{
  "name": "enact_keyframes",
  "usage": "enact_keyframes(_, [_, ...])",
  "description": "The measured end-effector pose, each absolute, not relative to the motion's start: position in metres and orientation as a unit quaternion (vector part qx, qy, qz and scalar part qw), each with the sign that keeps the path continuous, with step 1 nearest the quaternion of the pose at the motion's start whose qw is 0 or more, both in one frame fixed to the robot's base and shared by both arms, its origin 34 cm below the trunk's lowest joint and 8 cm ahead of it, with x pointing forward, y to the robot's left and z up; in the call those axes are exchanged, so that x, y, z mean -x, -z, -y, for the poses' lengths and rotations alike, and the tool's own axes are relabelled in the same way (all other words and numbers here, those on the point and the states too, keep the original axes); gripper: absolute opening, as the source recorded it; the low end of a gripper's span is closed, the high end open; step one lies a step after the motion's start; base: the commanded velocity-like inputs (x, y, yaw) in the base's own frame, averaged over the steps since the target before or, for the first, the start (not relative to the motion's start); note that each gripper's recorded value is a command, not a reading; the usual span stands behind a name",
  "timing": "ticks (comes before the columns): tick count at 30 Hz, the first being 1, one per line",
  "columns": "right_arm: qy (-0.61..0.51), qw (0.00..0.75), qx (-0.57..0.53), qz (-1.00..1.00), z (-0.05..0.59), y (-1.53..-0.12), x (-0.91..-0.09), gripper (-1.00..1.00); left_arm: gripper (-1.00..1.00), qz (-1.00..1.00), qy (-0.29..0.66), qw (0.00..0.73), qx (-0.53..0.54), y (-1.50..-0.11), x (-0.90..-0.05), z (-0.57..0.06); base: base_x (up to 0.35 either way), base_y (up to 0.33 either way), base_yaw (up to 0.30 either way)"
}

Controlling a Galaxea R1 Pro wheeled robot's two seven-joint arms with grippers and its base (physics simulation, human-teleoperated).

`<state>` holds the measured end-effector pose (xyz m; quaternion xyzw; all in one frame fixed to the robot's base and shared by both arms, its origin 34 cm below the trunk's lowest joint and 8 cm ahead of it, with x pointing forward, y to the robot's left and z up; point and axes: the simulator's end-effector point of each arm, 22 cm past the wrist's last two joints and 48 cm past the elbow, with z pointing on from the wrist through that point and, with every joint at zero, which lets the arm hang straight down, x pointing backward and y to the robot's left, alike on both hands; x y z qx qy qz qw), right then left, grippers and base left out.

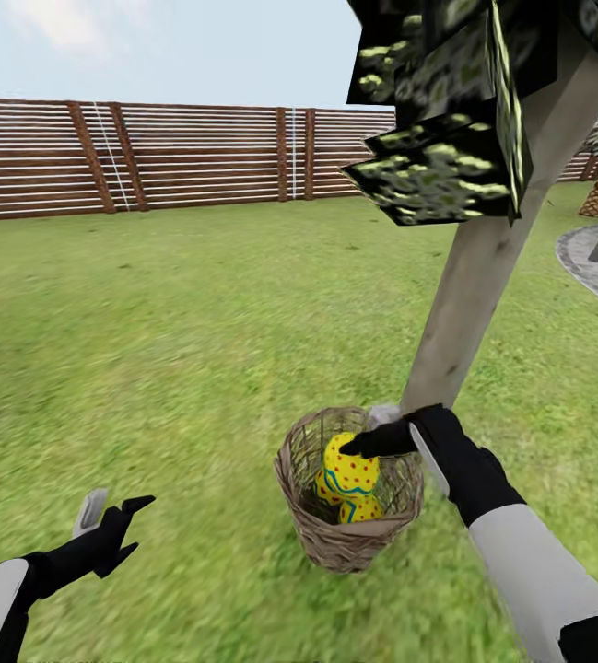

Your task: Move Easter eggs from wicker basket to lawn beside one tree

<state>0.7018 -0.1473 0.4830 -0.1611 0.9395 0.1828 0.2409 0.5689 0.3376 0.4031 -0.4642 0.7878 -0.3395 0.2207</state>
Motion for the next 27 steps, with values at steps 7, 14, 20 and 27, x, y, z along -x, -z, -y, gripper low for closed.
enact_keyframes(7, [-0.271,0.345,0.085,-0.895,0.207,-0.587,-0.738,-1.0,1.0,-0.788,0.34,0.221,0.464,-0.419,-0.574,-0.337,-0.002,0.0,0.0])
enact_keyframes(14, [-0.375,0.349,0.028,-0.858,0.302,-0.623,-0.705,-1.0,1.0,-0.788,0.341,0.222,0.461,-0.437,-0.579,-0.339,0.0,0.0,0.0])
enact_keyframes(20, [-0.376,0.329,-0.057,-0.864,0.399,-0.614,-0.678,-1.0,1.0,-0.775,0.369,0.254,0.445,-0.471,-0.593,-0.357,0.0,0.0,0.0])
enact_keyframes(27, [-0.242,0.363,-0.064,-0.898,0.486,-0.551,-0.668,-1.0,1.0,-0.775,0.371,0.257,0.443,-0.486,-0.597,-0.357,0.0,0.0,0.0])
